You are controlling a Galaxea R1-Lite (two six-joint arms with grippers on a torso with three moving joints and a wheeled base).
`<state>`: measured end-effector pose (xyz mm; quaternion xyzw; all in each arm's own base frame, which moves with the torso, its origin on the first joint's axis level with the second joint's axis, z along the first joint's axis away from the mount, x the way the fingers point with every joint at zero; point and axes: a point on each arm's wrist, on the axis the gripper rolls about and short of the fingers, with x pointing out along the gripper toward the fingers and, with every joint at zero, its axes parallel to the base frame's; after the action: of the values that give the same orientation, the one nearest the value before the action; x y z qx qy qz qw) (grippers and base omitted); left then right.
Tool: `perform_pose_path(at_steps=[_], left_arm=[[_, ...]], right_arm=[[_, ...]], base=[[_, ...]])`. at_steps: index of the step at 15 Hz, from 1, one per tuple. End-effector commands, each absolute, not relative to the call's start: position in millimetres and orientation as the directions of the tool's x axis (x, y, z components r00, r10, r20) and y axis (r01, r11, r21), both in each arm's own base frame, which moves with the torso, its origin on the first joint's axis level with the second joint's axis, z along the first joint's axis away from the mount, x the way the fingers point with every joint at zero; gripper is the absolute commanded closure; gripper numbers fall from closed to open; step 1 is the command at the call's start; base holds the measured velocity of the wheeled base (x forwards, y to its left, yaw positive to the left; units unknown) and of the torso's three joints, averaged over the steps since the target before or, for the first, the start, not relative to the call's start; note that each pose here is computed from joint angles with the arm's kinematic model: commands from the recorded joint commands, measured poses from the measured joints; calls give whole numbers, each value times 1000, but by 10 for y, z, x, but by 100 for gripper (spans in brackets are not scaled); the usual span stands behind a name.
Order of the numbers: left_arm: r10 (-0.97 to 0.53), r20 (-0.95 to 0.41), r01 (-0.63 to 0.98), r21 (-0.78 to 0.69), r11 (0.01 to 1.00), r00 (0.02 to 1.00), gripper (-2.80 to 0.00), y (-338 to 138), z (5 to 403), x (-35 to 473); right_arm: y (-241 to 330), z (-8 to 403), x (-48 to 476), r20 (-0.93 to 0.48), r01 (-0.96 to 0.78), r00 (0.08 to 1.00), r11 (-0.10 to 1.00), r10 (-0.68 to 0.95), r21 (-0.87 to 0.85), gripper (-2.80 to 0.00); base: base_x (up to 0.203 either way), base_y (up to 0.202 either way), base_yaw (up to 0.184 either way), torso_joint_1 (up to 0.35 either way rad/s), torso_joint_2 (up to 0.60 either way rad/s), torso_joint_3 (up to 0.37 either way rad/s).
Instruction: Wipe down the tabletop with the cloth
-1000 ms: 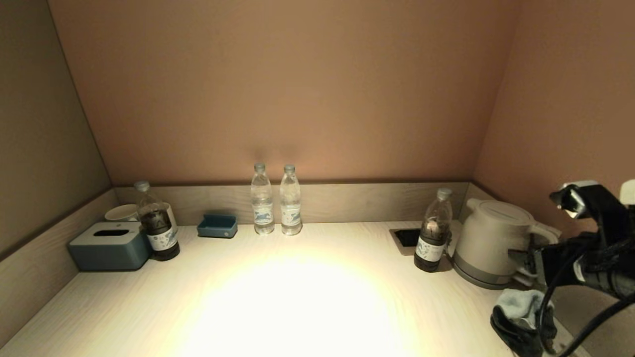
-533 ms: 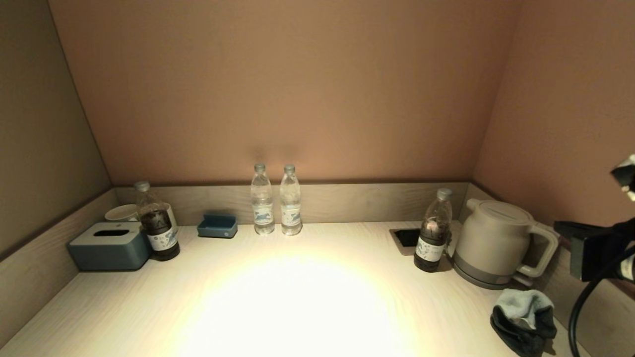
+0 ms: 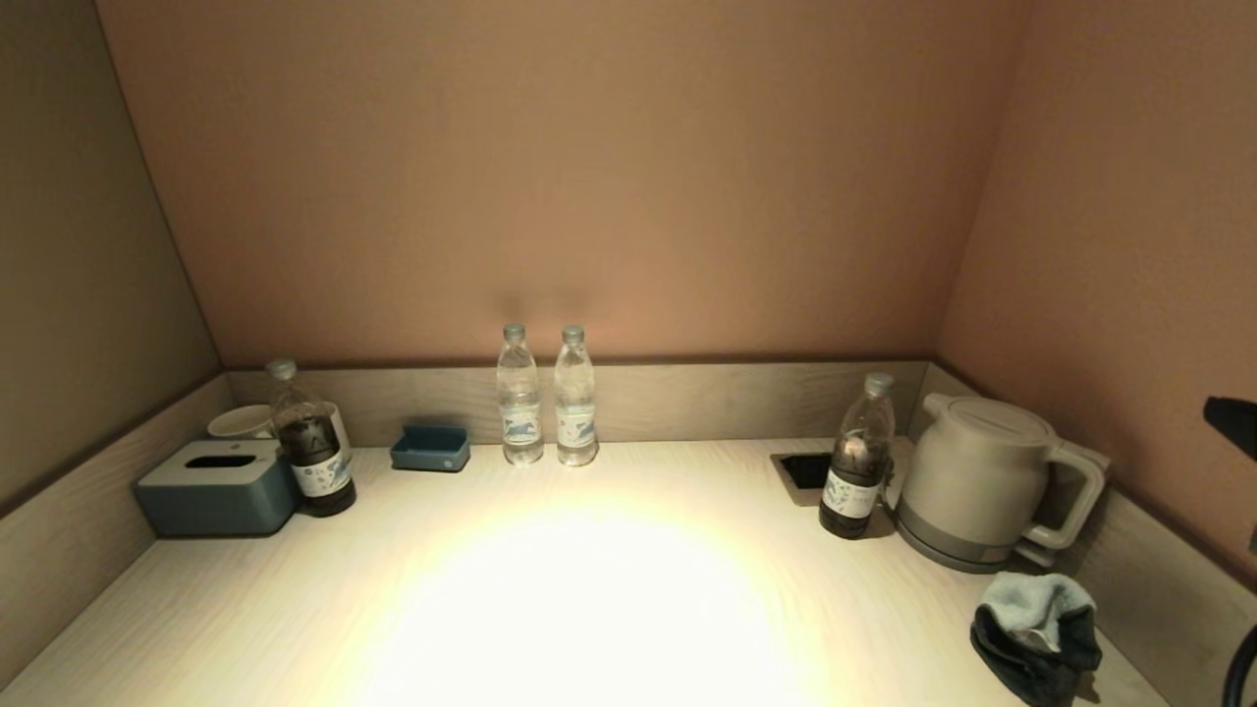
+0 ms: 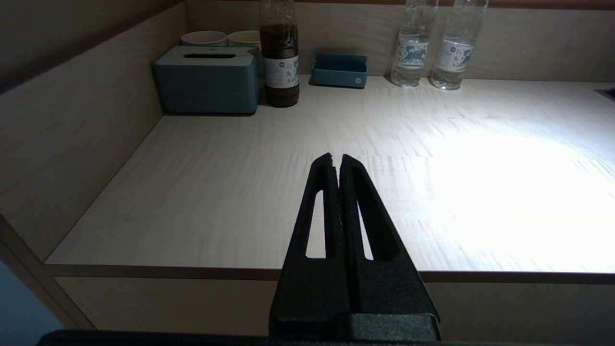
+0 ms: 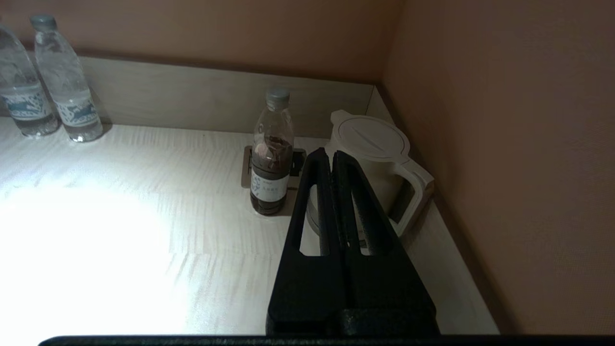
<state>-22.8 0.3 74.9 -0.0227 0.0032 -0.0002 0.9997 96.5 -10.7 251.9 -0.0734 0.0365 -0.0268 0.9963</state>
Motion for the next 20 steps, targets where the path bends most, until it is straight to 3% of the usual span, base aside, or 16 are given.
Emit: perform_pose_path(at_steps=[1,8,20], left_arm=[[0,-6,0,-46,999,1000,0,3,749,-228],[0,-6,0,-46,999,1000,0,3,749,-228],[0,-6,0,-46,999,1000,0,3,749,-228]], right_arm=[[-75,2551,711,17,60,998,992,-59,-112,0],[0,2353,101,162,84,985,991,-66,-106,0],[38,2083,-335,142,58,988,998,-56,-7,0]], base=[[0,0,0,0,0,0],[0,0,0,0,0,0],[0,0,0,0,0,0]])
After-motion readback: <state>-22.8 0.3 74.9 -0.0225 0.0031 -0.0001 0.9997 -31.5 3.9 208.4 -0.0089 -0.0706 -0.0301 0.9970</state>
